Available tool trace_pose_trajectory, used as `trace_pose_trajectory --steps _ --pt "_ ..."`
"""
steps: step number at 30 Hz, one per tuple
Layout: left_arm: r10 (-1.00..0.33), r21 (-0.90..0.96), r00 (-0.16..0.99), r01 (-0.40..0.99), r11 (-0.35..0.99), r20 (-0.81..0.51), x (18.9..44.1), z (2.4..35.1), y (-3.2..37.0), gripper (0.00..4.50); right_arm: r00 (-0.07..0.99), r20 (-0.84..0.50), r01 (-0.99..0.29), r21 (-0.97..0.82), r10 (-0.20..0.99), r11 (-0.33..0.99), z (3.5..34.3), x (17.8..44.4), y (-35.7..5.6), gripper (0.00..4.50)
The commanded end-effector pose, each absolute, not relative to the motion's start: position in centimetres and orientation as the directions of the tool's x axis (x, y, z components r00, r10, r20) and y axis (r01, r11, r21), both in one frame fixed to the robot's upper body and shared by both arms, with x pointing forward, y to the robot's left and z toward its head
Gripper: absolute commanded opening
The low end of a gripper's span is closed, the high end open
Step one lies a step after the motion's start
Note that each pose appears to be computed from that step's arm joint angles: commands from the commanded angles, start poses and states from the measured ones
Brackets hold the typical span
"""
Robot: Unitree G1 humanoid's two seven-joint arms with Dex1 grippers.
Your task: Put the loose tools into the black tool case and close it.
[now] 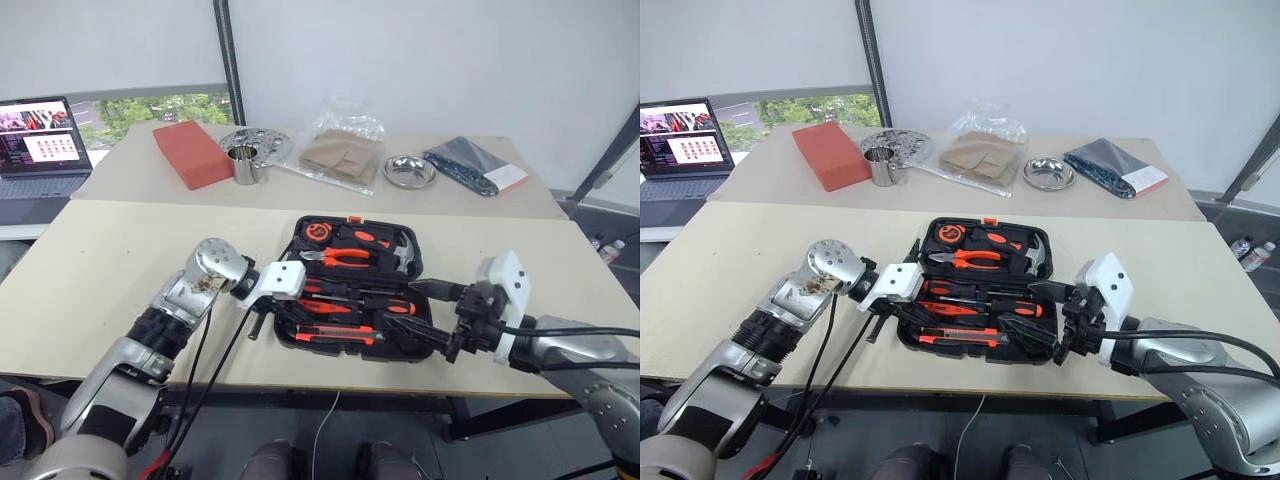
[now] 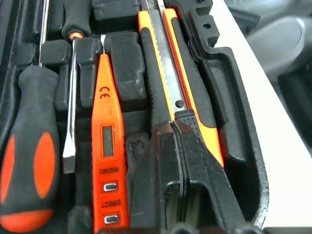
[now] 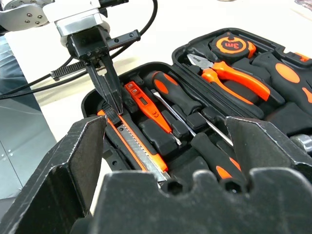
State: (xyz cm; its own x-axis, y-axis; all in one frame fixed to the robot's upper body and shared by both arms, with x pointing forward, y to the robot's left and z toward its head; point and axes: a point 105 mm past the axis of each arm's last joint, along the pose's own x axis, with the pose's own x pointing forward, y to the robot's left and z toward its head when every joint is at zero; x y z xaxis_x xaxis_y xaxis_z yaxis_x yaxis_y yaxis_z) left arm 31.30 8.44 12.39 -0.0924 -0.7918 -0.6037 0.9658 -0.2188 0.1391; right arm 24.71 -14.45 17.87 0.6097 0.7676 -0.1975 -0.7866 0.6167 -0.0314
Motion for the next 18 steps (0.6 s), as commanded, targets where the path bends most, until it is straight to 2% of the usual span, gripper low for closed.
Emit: trace_pose_trajectory --steps 1,2,6,9,13,14,15,18 --pt "-0.874 0.114 -0.108 0.977 -0.182 -0.473 31.0 15.3 7.9 0.04 0.635 -0.221 -0.767 -0.067 0.741 0.638 18.3 23.9 -15.6 4.5" --pt "-0.891 0.11 -0.092 0.982 -0.157 -0.444 31.2 16.1 8.0 0.04 0.637 -0.239 -0.764 -0.07 0.733 0.642 18.1 23.6 -16.0 4.5" --pt "-0.955 0.124 -0.012 0.991 -0.051 -0.297 31.9 20.2 9.6 1.09 0.699 -0.325 -0.691 -0.078 0.637 0.718 17.3 22.1 -19.9 4.5" --pt "-0.956 0.103 -0.008 0.994 -0.04 -0.293 31.4 21.0 10.8 2.13 0.752 -0.347 -0.621 -0.087 0.561 0.779 17.2 21.2 -22.5 4.5" --pt "-0.963 0.086 -0.033 0.995 -0.058 -0.269 30.6 21.8 10.8 3.87 0.804 -0.384 -0.528 -0.112 0.453 0.842 16.7 20.4 -25.6 4.5" --pt "-0.964 0.089 -0.037 0.994 -0.062 -0.263 30.4 21.9 10.5 4.17 0.811 -0.39 -0.513 -0.115 0.437 0.851 16.5 20.3 -26.0 4.5" --pt "-0.964 0.095 -0.043 0.993 -0.07 -0.261 30.3 21.9 10.2 4.39 0.815 -0.389 -0.504 -0.112 0.429 0.856 16.4 20.5 -26.3 4.5" --pt "-0.963 0.111 -0.055 0.99 -0.087 -0.264 29.9 21.7 9.3 4.39 0.817 -0.38 -0.506 -0.109 0.435 0.855 16.1 21.5 -26.1 4.5"
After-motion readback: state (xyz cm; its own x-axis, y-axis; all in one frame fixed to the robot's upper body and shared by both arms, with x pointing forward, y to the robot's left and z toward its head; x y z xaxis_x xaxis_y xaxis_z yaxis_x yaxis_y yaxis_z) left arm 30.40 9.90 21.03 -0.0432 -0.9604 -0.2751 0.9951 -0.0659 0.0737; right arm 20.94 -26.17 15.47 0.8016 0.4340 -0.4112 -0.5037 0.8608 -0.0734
